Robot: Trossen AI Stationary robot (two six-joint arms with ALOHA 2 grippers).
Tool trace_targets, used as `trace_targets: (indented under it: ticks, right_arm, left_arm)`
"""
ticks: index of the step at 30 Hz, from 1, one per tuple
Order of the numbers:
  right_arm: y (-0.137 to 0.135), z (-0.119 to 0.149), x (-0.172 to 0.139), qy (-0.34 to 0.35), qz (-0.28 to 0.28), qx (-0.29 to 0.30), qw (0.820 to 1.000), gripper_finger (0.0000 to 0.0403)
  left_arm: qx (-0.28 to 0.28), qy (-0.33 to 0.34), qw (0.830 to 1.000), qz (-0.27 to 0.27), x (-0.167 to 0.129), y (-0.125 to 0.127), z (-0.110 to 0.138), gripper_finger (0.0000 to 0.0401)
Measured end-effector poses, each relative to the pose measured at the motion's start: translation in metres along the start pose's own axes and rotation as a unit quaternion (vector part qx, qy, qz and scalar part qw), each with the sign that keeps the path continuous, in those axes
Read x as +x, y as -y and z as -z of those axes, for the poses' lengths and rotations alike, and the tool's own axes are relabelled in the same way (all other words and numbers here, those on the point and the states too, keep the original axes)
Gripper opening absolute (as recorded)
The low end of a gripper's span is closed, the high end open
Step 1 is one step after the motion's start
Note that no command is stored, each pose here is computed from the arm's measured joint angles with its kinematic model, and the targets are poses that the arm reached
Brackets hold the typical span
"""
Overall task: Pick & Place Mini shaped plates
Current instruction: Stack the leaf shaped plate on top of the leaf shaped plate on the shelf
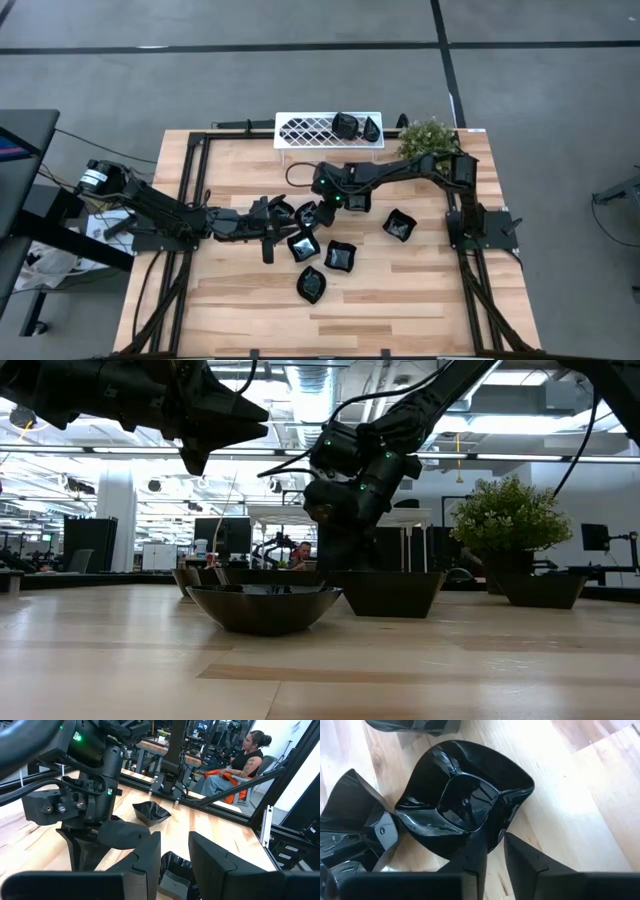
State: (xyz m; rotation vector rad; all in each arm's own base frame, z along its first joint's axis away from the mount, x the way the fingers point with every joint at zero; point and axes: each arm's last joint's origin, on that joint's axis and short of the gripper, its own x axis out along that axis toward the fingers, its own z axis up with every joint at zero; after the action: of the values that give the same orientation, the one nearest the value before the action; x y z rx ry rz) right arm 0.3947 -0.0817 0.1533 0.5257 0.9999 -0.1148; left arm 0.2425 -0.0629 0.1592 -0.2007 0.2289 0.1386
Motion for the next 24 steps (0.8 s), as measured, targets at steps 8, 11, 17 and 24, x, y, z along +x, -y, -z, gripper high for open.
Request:
trace_targets:
  ticks: [8, 11, 17, 24]
  right_arm:
    - [0.0005, -0.0002, -0.0001, 0.0, 0.0, 0.001, 1.0, 0.0005]
    - [0.0006, -0.0003, -0.0003, 0.0, 0.0, 0.001, 1.0, 0.0004]
    - [0.0013, -0.0005, -0.0005, 0.001, 0.001, 0.001, 1.0, 0.0002]
    - [0.0094, -0.004, -0.0086, 0.006, 0.006, 0.013, 1.0, 0.0001]
  left_arm:
    - [0.0, 0.0, 1.0, 0.0, 0.0, 0.0, 0.0, 0.0102]
    - [0.0, 0.0, 1.0, 0.0, 0.0, 0.0, 0.0, 0.0102]
    - [0.0, 0.0, 1.0, 0.0, 0.0, 0.0, -0.0001, 0.0102]
    - [-0.001, 0.002, 1.0, 0.0, 0.0, 0.0001, -0.0003, 0.0102]
